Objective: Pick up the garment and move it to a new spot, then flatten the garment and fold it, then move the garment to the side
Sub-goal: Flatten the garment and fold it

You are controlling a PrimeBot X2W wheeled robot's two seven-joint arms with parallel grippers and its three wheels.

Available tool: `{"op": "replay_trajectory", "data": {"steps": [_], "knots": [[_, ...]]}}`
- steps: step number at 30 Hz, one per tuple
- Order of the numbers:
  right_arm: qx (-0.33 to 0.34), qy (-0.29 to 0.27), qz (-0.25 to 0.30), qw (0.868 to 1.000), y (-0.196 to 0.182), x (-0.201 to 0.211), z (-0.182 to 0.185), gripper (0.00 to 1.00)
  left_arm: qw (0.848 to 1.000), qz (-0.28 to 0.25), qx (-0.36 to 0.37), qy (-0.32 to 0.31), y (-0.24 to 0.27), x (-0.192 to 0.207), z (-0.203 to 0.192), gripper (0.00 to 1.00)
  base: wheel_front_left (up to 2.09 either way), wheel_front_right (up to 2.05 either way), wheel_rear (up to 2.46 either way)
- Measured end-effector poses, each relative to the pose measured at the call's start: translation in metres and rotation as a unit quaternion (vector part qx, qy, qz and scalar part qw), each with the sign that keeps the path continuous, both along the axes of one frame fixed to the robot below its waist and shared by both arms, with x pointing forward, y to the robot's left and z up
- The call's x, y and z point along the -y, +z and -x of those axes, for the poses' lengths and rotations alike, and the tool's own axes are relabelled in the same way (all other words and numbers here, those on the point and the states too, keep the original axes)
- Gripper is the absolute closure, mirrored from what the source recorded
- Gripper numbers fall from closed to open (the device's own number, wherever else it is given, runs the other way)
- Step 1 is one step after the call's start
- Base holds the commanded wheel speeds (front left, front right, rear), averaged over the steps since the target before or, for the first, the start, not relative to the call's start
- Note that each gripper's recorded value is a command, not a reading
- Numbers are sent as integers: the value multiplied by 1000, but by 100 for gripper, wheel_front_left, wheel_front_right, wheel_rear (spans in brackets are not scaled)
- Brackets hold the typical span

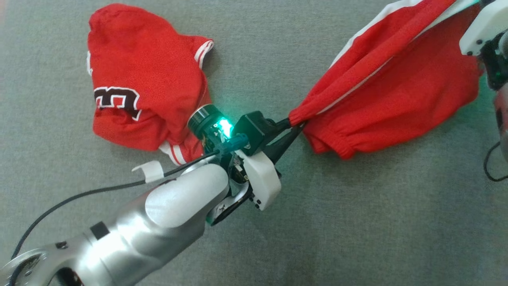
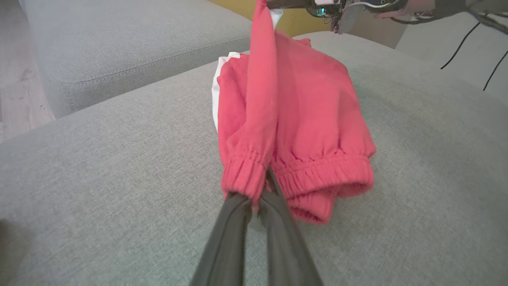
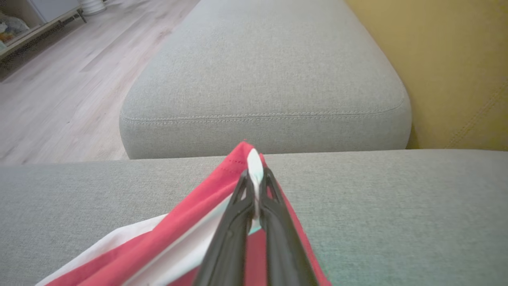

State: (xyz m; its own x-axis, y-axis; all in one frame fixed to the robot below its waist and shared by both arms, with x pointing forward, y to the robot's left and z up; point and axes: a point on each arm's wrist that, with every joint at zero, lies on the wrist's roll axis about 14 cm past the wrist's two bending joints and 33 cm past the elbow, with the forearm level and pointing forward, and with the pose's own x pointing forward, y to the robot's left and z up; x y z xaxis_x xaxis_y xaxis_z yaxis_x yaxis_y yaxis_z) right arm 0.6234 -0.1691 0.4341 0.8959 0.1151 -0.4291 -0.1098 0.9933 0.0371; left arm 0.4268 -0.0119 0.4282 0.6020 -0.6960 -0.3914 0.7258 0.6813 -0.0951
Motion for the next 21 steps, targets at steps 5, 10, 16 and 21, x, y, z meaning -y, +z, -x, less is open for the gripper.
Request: {"op": "replay_trajectory", "data": {"steps": [5, 10, 16, 21], "knots": [[-18, 8, 4, 1000, -14, -8, -1, 100, 1000, -3, -8, 4, -6, -3, 1, 100, 0, 0, 0], [-37, -5, -1, 999, -23, -1, 3, 0, 1000, -9, -4, 15, -8, -6, -6, 0, 0, 0, 0], [-20, -21, -25, 999, -2, 2, 2, 0, 999, -11, 16, 36, -1, -13, -15, 0, 0, 0, 0], [18, -31, -46, 998, 33, 5, 1, 0, 997, -6, 48, 61, 19, -21, -24, 0, 0, 0, 0]]}}
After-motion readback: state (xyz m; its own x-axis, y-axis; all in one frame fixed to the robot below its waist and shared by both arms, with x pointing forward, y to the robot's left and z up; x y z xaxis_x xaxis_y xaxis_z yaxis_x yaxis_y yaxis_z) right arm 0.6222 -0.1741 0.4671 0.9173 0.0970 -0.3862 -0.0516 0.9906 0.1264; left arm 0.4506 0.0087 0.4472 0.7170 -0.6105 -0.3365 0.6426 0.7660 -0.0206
